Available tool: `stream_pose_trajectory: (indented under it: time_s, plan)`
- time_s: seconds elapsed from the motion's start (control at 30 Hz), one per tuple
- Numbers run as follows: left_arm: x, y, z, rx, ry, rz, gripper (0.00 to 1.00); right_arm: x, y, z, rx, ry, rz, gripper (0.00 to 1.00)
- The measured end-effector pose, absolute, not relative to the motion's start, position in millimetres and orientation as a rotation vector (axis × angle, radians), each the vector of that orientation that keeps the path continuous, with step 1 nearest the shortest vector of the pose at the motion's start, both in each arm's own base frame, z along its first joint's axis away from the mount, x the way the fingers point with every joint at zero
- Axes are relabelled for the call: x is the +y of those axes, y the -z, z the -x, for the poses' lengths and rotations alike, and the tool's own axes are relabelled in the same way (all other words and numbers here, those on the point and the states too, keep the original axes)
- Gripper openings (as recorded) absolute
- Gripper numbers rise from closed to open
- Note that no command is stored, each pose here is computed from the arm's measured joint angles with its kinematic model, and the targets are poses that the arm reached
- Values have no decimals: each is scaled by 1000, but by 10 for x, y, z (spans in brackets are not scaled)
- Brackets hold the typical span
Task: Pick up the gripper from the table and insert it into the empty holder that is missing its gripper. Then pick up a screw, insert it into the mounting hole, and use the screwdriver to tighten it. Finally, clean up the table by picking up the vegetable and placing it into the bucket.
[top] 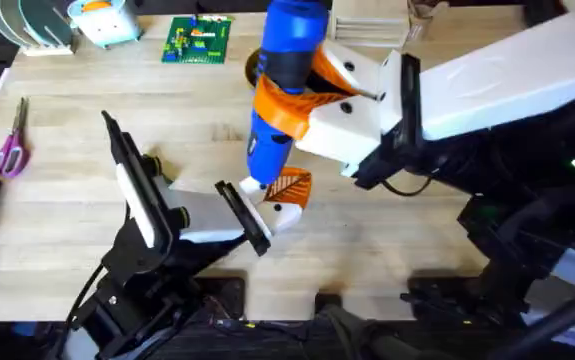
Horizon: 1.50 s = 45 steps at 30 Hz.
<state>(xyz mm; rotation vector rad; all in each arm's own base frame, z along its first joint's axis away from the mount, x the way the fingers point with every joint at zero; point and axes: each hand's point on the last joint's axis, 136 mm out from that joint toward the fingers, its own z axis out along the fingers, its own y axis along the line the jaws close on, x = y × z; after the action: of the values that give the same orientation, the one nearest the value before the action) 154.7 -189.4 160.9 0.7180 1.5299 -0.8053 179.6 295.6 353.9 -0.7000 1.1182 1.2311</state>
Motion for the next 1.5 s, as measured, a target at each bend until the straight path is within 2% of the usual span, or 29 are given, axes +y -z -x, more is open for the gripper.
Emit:
stream_pose_trajectory:
  time_s: [0.93, 1.5]
  plan:
    - [-1892, -1607, -1550, 1531, 804, -716, 11, 3038, -3429, -1886, 1173, -1243, 696, 82]
    - [-1892, -1608, -1551, 1531, 803, -716, 11, 2853, -3660, -1885, 1102, -1224, 656, 82]
